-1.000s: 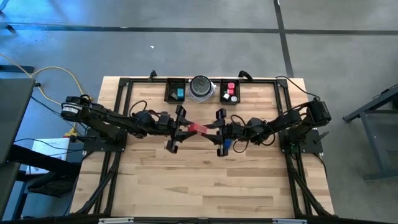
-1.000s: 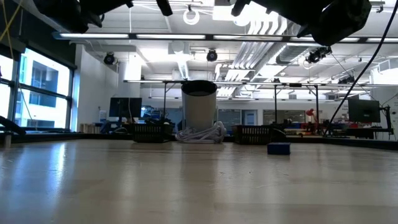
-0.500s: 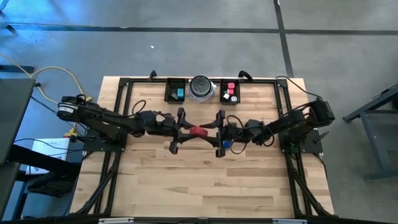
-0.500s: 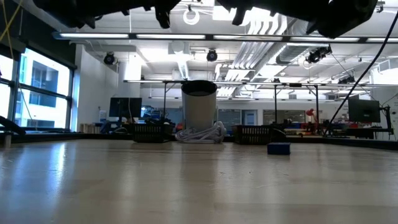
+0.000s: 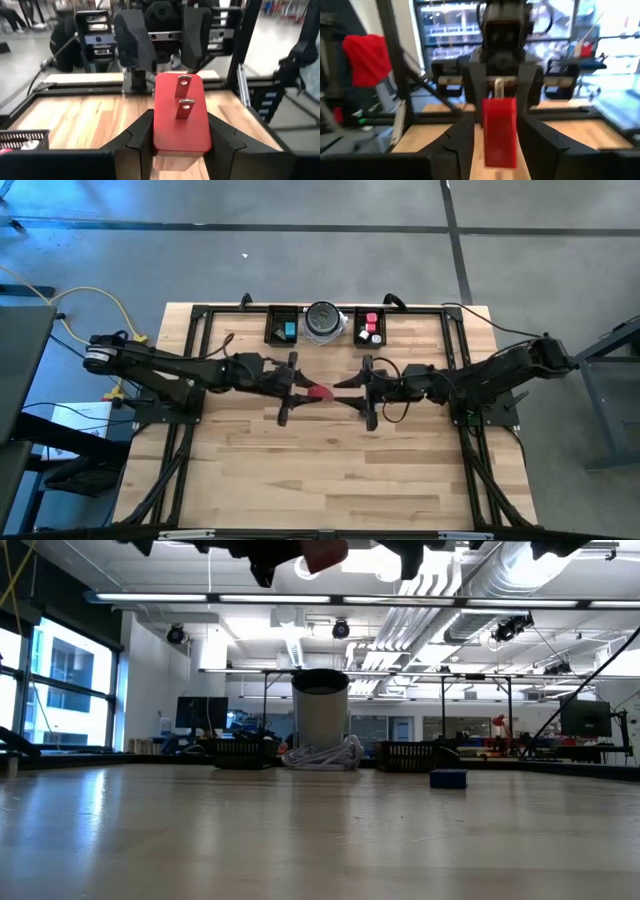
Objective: Pick & Place Office items
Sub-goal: Put the red charger adapter into the right black basket
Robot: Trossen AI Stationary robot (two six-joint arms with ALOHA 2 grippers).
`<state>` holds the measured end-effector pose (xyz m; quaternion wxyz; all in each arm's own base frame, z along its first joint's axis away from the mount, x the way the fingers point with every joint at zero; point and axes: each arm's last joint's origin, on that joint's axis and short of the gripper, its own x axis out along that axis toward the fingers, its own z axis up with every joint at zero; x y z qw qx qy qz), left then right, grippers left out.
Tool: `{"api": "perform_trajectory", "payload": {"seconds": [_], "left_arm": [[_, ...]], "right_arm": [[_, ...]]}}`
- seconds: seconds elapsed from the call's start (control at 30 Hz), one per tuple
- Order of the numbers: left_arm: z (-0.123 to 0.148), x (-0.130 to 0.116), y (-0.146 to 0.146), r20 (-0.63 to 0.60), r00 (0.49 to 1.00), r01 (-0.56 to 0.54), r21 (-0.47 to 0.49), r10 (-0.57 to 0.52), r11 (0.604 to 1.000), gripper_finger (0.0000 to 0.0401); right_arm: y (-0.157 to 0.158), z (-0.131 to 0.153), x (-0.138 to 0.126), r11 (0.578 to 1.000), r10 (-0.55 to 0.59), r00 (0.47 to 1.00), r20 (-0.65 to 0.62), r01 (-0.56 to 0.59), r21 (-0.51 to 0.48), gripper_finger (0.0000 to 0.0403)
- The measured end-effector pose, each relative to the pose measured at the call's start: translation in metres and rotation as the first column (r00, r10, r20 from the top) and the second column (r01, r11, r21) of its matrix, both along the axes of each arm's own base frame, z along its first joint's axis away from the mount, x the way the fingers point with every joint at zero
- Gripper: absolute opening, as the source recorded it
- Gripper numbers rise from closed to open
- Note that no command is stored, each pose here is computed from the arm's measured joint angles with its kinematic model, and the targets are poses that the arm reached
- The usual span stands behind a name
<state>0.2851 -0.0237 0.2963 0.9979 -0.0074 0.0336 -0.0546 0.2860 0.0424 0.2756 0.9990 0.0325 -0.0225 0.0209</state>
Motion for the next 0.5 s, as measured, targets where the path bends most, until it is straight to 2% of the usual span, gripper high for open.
{"api": "perform_trajectory", "payload": {"seconds": [0.23, 0.5], "left_arm": [[0.0116, 0.0096, -0.0012, -0.082, 0.997, 0.004, 0.035, -0.001, 0.999, 0.0117], [0.0107, 0.0097, -0.0012, -0.107, 0.994, 0.005, 0.037, -0.001, 0.999, 0.0117]], "right_arm": [[-0.0031, -0.0056, -0.0017, 0.999, 0.011, 0.997, -0.082, -0.008, 0.035, 0.0132], [-0.0096, -0.0051, -0.0008, 0.998, -0.01, 0.997, -0.078, 0.015, 0.064, 0.0132]]}}
